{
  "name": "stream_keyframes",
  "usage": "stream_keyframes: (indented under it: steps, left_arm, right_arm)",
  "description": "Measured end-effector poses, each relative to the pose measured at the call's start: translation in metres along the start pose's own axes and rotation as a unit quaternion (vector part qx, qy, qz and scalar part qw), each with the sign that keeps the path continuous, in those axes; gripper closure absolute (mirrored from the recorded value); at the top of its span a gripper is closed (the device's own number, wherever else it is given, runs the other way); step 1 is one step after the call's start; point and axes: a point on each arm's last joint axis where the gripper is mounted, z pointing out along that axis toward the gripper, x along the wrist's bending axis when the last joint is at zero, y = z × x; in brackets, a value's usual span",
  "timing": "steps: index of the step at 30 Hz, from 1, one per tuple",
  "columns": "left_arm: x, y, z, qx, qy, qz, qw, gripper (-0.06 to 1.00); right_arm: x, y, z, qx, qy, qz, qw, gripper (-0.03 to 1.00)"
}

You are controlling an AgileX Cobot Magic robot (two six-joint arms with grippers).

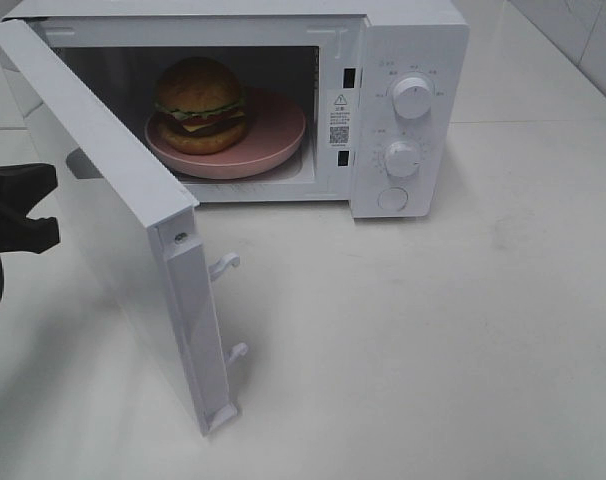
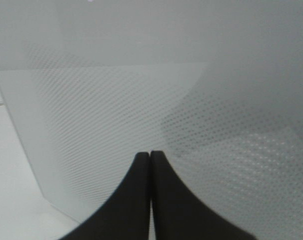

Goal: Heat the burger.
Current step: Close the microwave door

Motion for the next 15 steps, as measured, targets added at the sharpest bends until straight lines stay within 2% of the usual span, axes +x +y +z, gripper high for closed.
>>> stream_keyframes:
  steps: [4,9,15]
  left_arm:
    - [-0.006,-0.003,0.007,0.008,-0.007,-0.008,1.0,0.94]
    - [-0.024,-0.005,0.022,0.012,-0.016,-0.028,0.999,0.94]
    - [-0.036,-0.005,0.032,0.011,-0.007,-0.031,0.999,0.94]
  right_arm:
    - [0.0,0.0,0.0,0.0,0.0,0.0,1.0,0.21]
    - [0.0,0.0,0.0,0.0,0.0,0.0,1.0,0.21]
    - [0.0,0.0,0.0,0.0,0.0,0.0,1.0,0.21]
